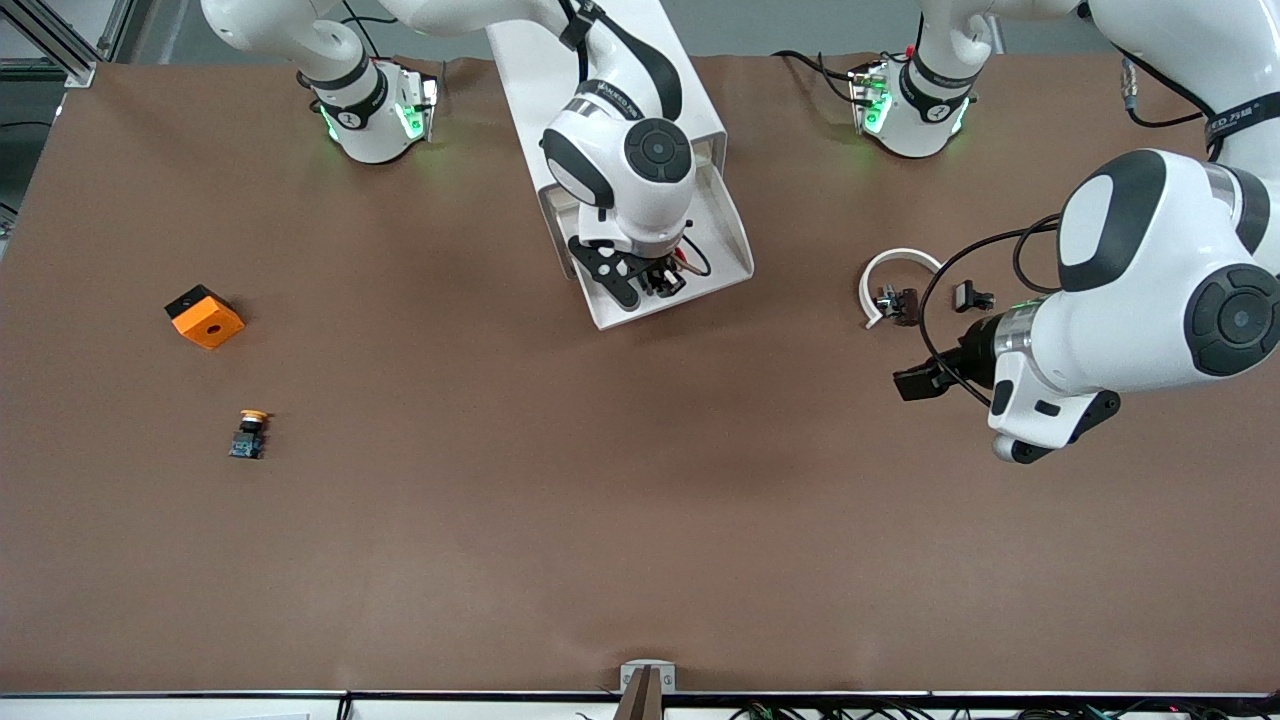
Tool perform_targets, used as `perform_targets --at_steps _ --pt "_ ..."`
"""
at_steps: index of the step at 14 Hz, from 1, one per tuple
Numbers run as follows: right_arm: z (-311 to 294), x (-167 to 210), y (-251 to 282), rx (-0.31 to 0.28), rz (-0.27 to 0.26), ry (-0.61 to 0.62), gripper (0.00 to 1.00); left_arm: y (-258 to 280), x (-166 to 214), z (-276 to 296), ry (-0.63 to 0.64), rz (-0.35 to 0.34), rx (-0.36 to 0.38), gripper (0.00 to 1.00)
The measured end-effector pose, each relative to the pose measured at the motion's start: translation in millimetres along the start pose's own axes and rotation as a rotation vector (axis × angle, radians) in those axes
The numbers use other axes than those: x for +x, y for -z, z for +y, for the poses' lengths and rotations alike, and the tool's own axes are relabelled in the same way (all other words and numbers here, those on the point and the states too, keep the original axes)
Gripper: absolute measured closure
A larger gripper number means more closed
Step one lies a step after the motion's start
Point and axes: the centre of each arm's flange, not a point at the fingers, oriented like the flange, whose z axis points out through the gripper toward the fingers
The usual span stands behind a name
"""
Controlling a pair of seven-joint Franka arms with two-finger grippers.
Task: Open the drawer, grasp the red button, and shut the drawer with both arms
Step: 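Lift the red button out with the right gripper while the left gripper withdraws, then lower the red button onto the table beside the yellow button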
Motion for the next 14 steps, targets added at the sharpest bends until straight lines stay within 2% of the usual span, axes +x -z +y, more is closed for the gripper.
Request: perform_targets --at_steps 2,4,6,10,14 --pt "-5 9 16 0.006 0.000 -0.012 0.58 -3 -1 1 -0.009 0.022 0.013 0.00" --pt "-7 30 47 -0.022 0.001 0.001 0.58 -1 -5 -2 -0.014 0.031 0.014 0.00" --pt "-5 65 79 -0.057 -0.004 0.072 0.58 3 -6 -9 -0.018 0.033 0.011 0.00" --pt "23 183 136 -0.075 -0.041 0.371 0.58 -1 9 -31 0.012 0.017 0.015 0.00" --pt "65 315 146 -0.069 -0.088 0.684 0.58 9 3 -32 0.001 0.031 0.004 0.00"
